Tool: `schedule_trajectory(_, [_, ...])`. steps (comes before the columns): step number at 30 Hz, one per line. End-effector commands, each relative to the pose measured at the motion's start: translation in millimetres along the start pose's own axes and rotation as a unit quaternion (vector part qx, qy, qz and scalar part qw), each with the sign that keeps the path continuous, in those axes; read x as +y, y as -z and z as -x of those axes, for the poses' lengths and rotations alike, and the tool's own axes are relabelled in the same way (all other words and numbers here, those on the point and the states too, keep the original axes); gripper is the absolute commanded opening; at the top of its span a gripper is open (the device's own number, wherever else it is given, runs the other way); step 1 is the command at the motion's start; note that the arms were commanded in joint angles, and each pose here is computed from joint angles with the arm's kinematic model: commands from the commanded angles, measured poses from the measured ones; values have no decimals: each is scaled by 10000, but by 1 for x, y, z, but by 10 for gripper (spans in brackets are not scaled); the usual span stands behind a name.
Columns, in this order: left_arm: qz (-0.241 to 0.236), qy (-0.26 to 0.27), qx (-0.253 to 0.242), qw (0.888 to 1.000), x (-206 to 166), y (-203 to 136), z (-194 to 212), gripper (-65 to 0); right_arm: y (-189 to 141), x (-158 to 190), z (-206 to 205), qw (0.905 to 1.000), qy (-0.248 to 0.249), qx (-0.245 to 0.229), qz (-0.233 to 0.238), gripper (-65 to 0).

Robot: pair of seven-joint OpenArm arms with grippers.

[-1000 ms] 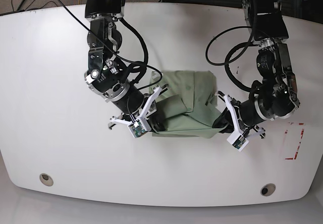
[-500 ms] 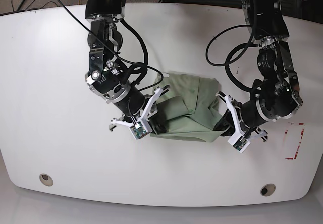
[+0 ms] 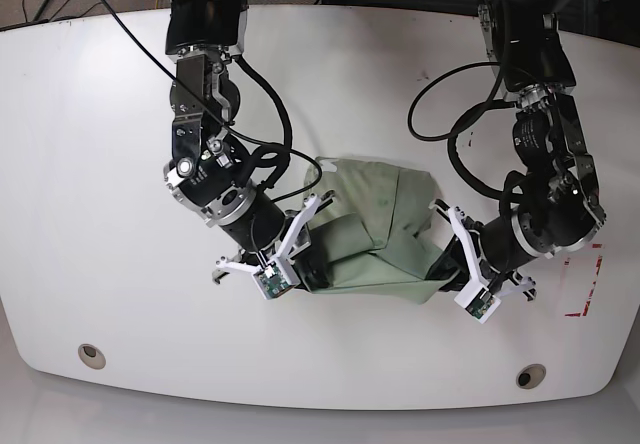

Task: Layout the t-shirt on the table in an organized manner, then fold the t-shirt properly
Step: 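Lift the bundle sides and fold them inward toward each other, then release both grippers and raise them off the folded shirt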

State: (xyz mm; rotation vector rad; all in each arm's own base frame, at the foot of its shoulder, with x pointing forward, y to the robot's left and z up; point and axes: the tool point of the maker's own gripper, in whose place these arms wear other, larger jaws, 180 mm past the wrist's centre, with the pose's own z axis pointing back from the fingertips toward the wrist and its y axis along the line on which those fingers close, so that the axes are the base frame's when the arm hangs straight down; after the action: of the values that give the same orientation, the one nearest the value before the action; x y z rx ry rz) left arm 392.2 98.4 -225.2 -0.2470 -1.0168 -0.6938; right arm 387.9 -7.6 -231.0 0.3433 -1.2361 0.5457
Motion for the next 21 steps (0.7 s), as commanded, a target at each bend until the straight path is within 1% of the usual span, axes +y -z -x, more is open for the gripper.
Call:
schedule_trajectory(1, [-118, 60, -232, 9996, 12, -3, -18, -614, 2, -8, -15, 9997, -24, -221, 73, -598])
schedule_trajectory(6, [-25, -152, -80, 9998, 20, 8, -9, -612, 8, -8, -7, 9999, 38, -104, 28, -595])
schedule_trajectory(9, [40, -305, -90, 9995, 24, 15, -6, -600, 12, -10, -6, 10000, 56, -63, 18, -595])
schedule_trajectory(13, [113, -527, -214, 9983, 30, 23, -1, -535, 20, -12, 5, 9998, 155, 85, -19, -595])
schedule_trajectory(16, [159, -698, -222, 9972, 33, 29, 7, -479, 26, -15, 2, 9998, 188, -21, -32, -593])
schedule_trajectory(20, [232, -953, -398, 9944, 40, 41, 7, -428, 38, -18, 12, 9994, 335, -10, -79, -593])
schedule_trajectory(21, [259, -990, -415, 9939, 40, 43, 7, -424, 40, -21, 12, 9994, 337, -17, -65, -591])
